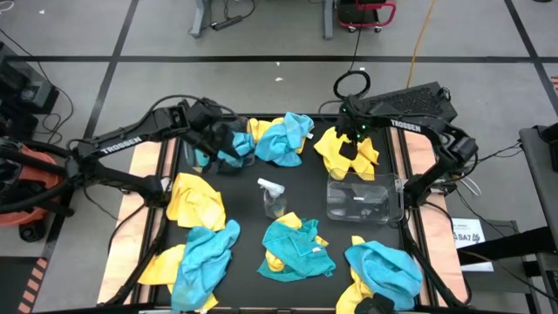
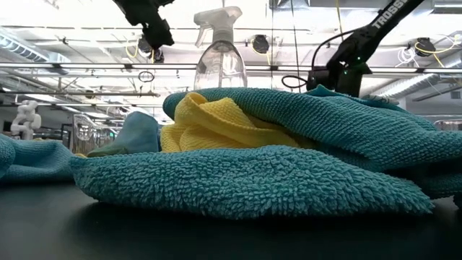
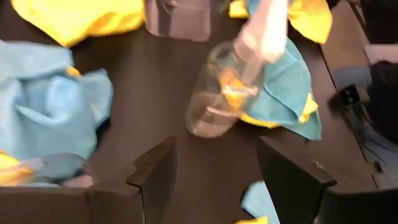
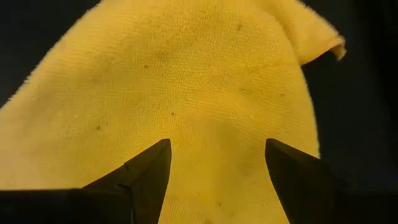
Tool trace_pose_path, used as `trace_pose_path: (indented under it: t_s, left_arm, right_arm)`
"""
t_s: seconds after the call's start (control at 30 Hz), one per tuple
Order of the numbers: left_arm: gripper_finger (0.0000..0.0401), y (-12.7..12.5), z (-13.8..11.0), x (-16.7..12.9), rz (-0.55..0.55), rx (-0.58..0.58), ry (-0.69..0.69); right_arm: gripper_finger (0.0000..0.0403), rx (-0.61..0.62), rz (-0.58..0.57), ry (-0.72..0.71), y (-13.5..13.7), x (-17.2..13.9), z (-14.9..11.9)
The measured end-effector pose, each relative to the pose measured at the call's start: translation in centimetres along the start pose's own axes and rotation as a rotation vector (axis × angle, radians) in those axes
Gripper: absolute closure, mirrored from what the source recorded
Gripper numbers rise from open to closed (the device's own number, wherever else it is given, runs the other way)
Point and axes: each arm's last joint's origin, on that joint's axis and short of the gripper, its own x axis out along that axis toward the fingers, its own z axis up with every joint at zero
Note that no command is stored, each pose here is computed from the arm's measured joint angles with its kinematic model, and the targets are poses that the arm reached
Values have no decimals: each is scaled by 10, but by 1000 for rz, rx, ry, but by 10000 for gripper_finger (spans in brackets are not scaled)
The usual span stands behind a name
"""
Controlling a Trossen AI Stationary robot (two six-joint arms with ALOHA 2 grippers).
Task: Sort microfiber towel by color & place in baskets
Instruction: Put the yellow microfiber towel into the bottom transparent bin
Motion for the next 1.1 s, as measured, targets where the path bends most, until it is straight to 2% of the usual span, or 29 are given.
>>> trace_pose_path:
  t_s: [0.27,0.43,0.53,0.63,0.87,1.1]
  left_arm:
    - [175,-17,-1,8,-63,12,60]
    - [175,-25,0,13,-43,39,83]
    - [175,-29,0,15,-31,57,96]
    - [175,-31,1,16,-32,66,101]
    - [175,-33,1,18,22,85,117]
    - [175,-33,1,18,28,88,115]
  right_arm:
    - [149,16,28,59,7,27,0]
    - [150,-10,40,119,14,47,3]
    - [163,-38,45,150,18,54,3]
    - [207,-68,37,158,23,53,4]
    - [382,-138,25,142,33,39,3]
    - [396,-197,-28,93,46,16,6]
